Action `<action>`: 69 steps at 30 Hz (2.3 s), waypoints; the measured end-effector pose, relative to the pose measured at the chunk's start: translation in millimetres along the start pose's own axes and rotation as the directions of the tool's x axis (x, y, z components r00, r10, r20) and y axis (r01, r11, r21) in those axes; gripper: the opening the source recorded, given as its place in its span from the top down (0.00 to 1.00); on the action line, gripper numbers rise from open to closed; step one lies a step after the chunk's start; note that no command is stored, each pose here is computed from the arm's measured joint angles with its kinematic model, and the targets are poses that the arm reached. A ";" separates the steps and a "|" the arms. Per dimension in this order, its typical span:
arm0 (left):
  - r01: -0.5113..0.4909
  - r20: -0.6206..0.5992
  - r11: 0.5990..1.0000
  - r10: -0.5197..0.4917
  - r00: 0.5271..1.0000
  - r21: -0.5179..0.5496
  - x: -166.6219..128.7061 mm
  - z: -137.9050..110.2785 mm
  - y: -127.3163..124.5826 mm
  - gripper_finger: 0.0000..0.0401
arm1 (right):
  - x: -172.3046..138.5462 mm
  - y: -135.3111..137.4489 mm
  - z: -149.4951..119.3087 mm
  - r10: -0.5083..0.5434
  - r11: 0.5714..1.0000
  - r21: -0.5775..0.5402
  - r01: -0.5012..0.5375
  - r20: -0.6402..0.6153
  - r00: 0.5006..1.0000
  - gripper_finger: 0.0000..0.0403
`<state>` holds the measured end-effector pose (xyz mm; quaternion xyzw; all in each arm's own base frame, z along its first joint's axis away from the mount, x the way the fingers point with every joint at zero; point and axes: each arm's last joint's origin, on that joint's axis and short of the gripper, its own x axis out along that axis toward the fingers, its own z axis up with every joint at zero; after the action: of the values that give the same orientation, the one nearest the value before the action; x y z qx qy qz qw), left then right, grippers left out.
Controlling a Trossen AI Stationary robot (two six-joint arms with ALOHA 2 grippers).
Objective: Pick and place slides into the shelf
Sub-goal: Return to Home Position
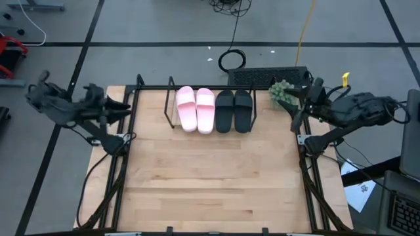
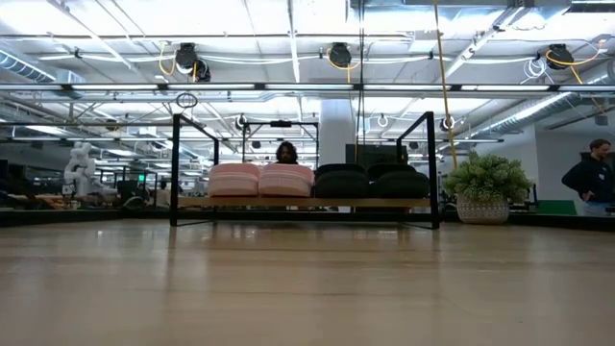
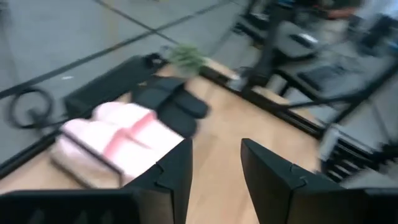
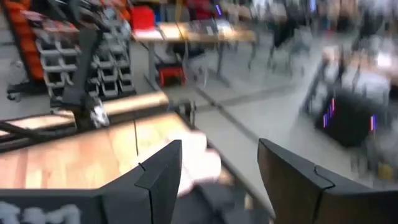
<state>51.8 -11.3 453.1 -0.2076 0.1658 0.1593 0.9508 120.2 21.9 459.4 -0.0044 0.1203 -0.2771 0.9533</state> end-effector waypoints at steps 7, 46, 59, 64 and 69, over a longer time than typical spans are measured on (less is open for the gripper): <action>-0.071 0.047 0.994 0.075 0.996 -0.085 41.9 -64.9 10.7 0.66 | 14.4 4.0 -34.3 -0.042 0.995 0.092 0.044 -0.021 0.999 0.50; 0.047 0.196 0.963 0.006 0.981 -0.266 108.4 -150.3 56.5 0.66 | 82.7 -37.5 -148.1 0.309 0.859 0.341 -0.381 0.249 0.918 0.50; -0.057 0.204 0.979 0.097 0.974 -0.197 118.7 -150.3 52.6 0.66 | 59.7 -10.4 -168.4 0.201 0.885 0.378 -0.270 0.213 0.956 0.50; -0.027 0.205 0.981 0.067 0.976 -0.194 126.1 -159.1 55.2 0.66 | 59.4 -10.9 -173.0 0.207 0.890 0.370 -0.268 0.195 0.959 0.50; 0.026 0.267 0.981 0.027 0.963 -0.194 144.9 -176.9 61.0 0.66 | 65.7 -12.0 -189.9 0.183 0.886 0.385 -0.258 0.222 0.958 0.50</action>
<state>114.7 -3.9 225.0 -0.2764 0.0190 0.2016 0.9395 123.6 -12.0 261.0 0.1844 -0.0271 -0.1841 0.9651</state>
